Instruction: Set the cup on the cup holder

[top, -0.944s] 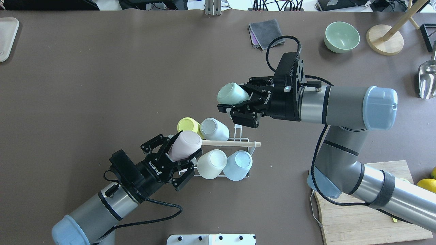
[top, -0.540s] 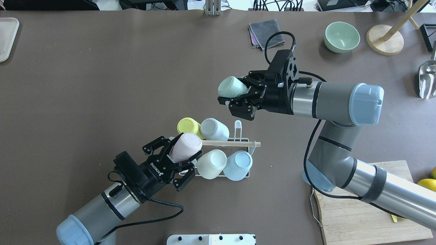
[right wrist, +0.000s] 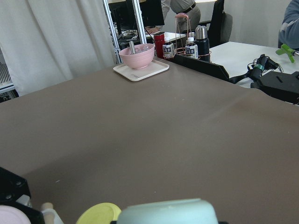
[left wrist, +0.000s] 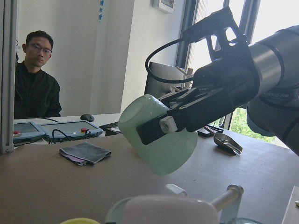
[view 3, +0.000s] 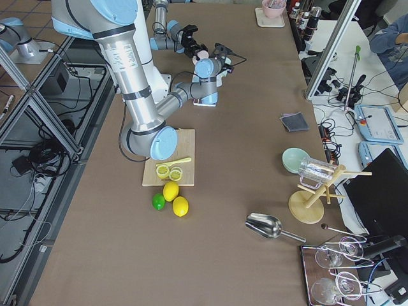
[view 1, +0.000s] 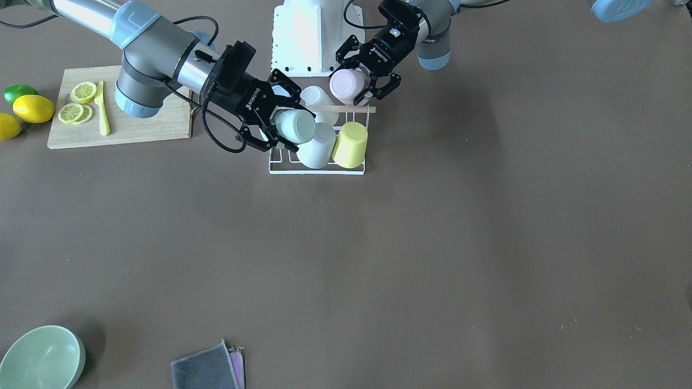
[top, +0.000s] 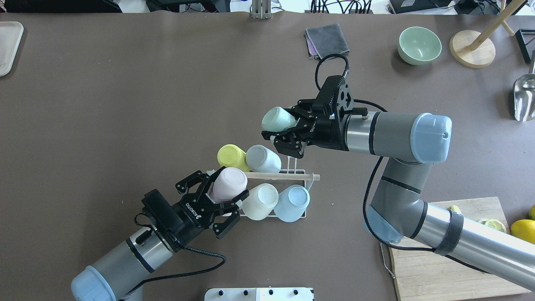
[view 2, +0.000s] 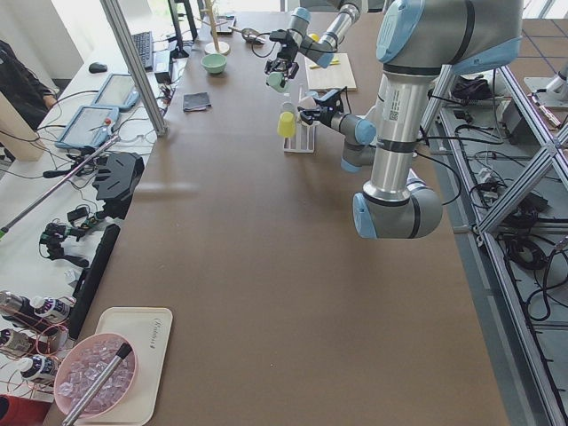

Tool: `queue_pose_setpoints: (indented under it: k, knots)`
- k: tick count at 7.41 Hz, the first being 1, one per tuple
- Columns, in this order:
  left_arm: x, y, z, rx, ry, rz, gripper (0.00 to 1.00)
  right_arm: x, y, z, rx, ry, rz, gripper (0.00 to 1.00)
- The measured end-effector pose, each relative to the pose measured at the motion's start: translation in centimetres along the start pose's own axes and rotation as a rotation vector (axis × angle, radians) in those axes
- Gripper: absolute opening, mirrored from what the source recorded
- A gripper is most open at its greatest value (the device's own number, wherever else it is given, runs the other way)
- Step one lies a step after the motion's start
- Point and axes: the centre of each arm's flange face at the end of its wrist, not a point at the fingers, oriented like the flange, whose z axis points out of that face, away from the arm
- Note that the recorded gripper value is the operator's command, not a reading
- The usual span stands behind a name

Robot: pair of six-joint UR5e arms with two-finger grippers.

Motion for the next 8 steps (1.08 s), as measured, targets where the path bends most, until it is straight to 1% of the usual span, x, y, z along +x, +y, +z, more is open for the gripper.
queue_pose_setpoints:
  k: [2,4,5,6,8]
  knots:
    - [0.0,-0.9,0.0,0.016,0.002,-0.009,0.98,-0.8,1.1,0.4,-0.014,-0.01,0.004,0.0]
    - [-0.3,-3.5,-0.2,0.05,0.001,-0.021,0.98,-1.2,1.6,0.6,-0.017,-0.009,0.007,0.0]
    - [-1.0,-5.0,0.1,0.059,-0.014,-0.007,0.98,-1.3,2.1,0.6,-0.015,-0.01,0.006,0.0]
    - [-1.9,-7.1,0.8,0.053,-0.033,0.025,0.98,-1.3,2.9,0.4,-0.007,-0.015,0.005,0.0]
    - [-6.1,-12.1,2.7,0.0,-0.043,0.136,0.98,-1.6,4.6,0.1,0.009,-0.028,0.005,0.0]
